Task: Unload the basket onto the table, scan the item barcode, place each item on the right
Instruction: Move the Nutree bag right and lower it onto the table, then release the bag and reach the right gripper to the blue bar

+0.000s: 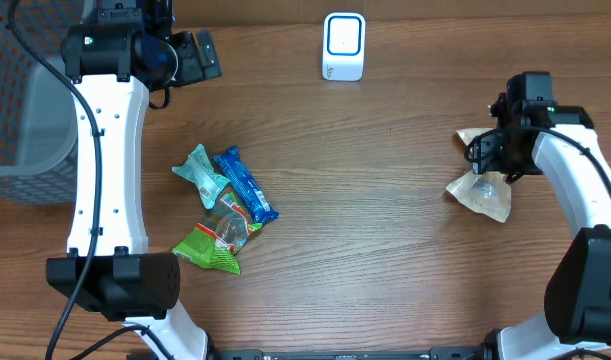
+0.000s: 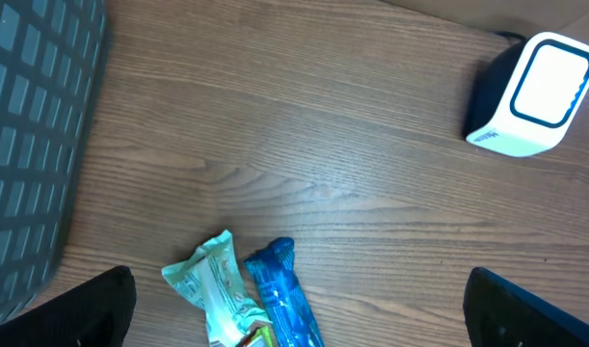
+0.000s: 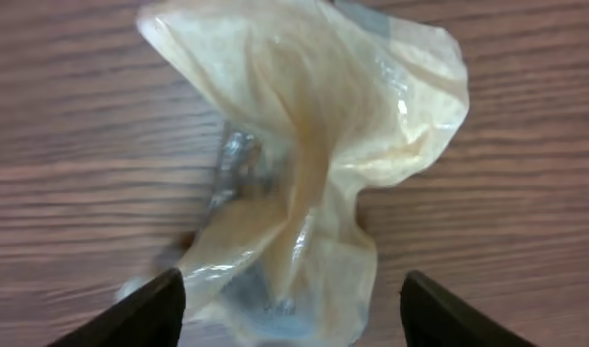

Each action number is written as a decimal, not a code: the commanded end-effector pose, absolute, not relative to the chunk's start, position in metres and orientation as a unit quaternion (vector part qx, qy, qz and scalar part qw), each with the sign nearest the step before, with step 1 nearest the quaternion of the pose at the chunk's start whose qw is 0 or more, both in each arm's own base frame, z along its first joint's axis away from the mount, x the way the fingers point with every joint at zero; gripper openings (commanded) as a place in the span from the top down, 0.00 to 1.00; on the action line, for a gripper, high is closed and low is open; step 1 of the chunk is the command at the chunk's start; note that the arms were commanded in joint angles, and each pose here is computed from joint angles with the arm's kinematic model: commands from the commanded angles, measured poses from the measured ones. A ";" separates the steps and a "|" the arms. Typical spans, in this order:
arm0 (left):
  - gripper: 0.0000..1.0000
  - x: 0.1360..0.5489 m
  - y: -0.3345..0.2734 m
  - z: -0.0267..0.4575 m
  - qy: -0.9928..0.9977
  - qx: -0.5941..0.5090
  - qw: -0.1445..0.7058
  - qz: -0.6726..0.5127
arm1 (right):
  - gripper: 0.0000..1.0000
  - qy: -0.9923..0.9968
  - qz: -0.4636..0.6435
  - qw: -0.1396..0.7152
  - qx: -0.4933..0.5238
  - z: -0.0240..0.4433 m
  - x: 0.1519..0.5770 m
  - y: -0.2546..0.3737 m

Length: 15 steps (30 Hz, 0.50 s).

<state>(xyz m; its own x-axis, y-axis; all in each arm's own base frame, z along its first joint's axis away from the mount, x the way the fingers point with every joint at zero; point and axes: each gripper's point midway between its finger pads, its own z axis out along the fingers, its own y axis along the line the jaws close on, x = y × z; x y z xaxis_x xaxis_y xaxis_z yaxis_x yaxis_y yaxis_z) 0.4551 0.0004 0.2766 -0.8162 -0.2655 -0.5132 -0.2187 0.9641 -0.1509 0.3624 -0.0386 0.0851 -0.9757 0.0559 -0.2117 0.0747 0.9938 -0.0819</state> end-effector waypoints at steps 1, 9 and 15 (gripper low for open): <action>0.00 0.459 -0.003 0.280 0.950 -0.130 0.281 -0.048 | 0.28 0.984 0.059 0.167 0.035 0.133 0.397 -0.005; 0.00 0.459 -0.003 0.280 0.950 -0.130 0.281 -0.048 | 0.44 0.912 0.348 0.210 -0.059 0.209 0.409 0.112; 0.00 0.459 -0.003 0.280 0.950 -0.130 0.281 -0.049 | 0.41 0.915 0.328 0.195 -0.126 0.193 0.403 0.182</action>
<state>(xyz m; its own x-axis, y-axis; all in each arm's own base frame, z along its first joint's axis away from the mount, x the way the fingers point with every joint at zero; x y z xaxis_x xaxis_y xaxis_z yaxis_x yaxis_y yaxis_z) 0.4551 0.0004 0.2766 -0.8162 -0.2655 -0.5132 -0.2187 0.9641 -0.1509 0.4090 0.1374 0.1970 -0.8954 -0.0361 -0.4438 -0.2941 0.7963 0.5287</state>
